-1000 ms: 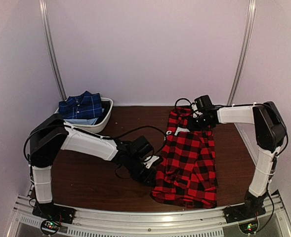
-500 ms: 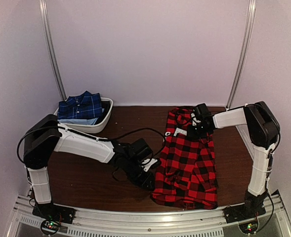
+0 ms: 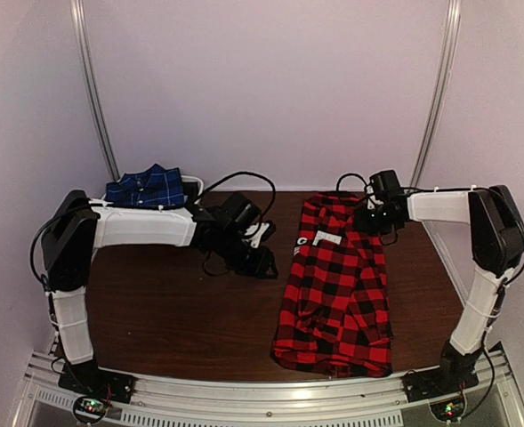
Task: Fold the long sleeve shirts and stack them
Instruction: Adjust the rectangle-folded shirt at the center of the board, then move the rectangle-folded shirt to the center of the board.
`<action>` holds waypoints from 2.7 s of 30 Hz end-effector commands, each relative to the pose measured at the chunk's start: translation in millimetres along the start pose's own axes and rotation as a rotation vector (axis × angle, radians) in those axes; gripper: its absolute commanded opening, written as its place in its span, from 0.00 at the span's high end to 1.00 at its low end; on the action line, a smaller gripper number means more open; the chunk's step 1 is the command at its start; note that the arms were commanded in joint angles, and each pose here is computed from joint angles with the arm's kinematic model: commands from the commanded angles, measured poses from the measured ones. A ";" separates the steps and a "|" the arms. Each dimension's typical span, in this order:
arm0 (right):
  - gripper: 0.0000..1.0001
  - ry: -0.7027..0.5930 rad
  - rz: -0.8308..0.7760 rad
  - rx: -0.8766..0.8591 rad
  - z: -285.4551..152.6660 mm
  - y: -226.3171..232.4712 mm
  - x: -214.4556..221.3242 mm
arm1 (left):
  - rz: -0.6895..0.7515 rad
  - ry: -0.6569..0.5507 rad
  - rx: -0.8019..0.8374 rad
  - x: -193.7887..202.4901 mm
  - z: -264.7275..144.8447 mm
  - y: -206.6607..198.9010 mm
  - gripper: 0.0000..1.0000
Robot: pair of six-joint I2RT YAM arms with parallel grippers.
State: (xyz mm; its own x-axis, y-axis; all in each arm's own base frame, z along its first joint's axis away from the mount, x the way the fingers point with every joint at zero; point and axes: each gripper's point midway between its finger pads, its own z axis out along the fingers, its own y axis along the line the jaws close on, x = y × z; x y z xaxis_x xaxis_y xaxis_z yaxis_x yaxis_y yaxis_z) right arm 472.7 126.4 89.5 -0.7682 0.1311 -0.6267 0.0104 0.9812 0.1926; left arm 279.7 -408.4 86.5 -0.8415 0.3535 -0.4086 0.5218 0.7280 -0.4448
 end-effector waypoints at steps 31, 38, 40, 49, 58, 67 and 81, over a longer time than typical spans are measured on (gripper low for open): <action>0.55 0.104 0.169 0.103 54.7 -97.8 31.7 | 0.072 -0.359 -0.208 -182.6 121.5 68.2 0.50; 0.55 0.112 0.148 0.104 58.8 -91.1 31.7 | 0.089 -0.345 -0.139 -177.1 132.6 54.7 0.63; 0.55 0.115 0.142 0.107 60.7 -89.4 31.5 | 0.096 -0.346 -0.128 -176.2 133.8 49.1 0.71; 0.55 0.116 0.110 0.110 63.0 -78.4 25.2 | 0.071 -0.374 -0.174 -177.3 121.3 50.5 1.00; 0.50 0.113 0.068 0.095 58.8 -63.5 17.0 | -0.017 -0.416 -0.298 -173.4 72.7 101.3 1.00; 0.47 0.116 0.004 0.009 42.6 -15.9 19.1 | -0.065 -0.381 -0.380 -158.6 36.4 169.6 1.00; 0.47 0.142 -0.022 -0.146 -27.6 35.3 88.2 | -0.072 -0.354 -0.362 -161.3 -14.7 184.7 0.64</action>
State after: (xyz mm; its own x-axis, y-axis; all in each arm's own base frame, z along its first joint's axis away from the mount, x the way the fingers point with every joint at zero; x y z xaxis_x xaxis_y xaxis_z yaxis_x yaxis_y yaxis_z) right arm 404.2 157.7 47.2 -0.8620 0.0717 -0.5018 -0.0683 0.9645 0.2552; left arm 519.7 -318.9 30.7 -0.7709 0.1283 -0.6239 0.2996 0.9375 -0.1773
